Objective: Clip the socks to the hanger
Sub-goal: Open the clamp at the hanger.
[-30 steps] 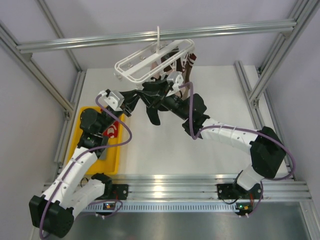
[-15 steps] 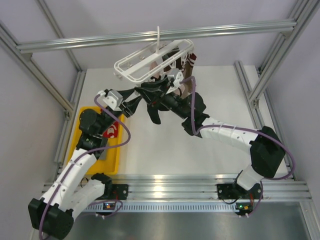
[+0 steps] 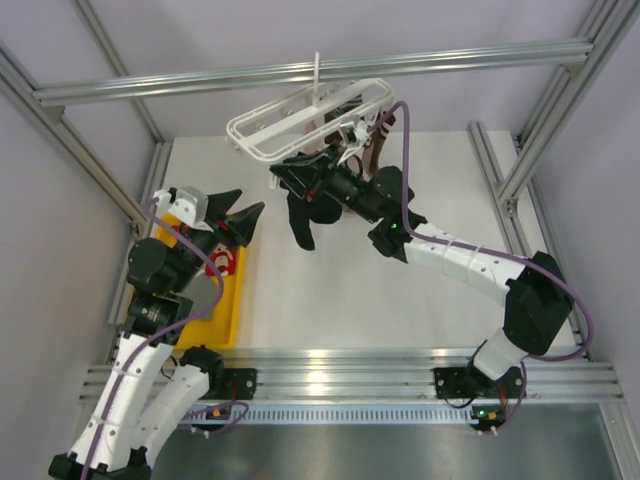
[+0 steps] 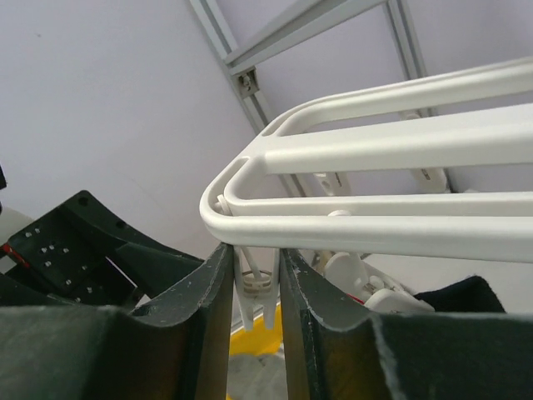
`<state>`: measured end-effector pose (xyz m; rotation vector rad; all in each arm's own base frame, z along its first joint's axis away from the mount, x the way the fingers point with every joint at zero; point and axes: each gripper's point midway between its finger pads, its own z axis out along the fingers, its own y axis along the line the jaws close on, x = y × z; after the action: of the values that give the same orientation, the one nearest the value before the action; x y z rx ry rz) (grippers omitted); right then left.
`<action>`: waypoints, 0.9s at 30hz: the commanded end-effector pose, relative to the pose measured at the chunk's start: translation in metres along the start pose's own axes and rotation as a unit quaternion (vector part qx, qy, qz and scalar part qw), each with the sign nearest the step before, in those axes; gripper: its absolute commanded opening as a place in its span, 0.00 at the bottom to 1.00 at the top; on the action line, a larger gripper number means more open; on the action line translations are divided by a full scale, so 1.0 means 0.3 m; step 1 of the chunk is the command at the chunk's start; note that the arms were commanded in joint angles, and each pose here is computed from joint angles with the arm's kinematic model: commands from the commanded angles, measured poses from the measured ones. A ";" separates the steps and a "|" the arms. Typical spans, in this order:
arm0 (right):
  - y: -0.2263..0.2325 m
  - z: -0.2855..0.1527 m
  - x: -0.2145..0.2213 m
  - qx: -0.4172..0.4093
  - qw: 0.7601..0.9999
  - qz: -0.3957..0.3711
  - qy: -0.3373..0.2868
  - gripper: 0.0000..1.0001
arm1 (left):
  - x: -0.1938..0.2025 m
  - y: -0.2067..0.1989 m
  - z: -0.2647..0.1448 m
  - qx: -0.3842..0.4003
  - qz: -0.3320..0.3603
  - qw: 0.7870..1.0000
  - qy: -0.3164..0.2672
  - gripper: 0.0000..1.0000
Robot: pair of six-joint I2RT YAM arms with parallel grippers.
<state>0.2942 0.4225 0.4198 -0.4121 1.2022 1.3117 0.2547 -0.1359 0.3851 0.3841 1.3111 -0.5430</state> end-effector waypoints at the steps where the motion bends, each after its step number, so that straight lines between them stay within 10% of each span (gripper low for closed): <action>1: 0.048 0.019 -0.109 -0.013 0.997 0.077 -0.022 0.00 | -0.005 -0.019 -0.014 0.013 -0.007 1.000 0.001 0.60; 12: 0.061 0.017 -0.125 0.002 0.990 0.140 -0.023 0.00 | -0.077 -0.071 0.056 0.076 0.008 0.996 -0.048 0.71; 27: 0.087 0.014 -0.099 -0.015 0.990 0.140 -0.007 0.00 | -0.160 -0.026 0.184 0.072 0.052 0.993 -0.078 0.57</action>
<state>0.2891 0.4268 0.4159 -0.2496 1.3645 1.5315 0.2926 -0.1674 0.4003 0.4970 1.2464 -0.6088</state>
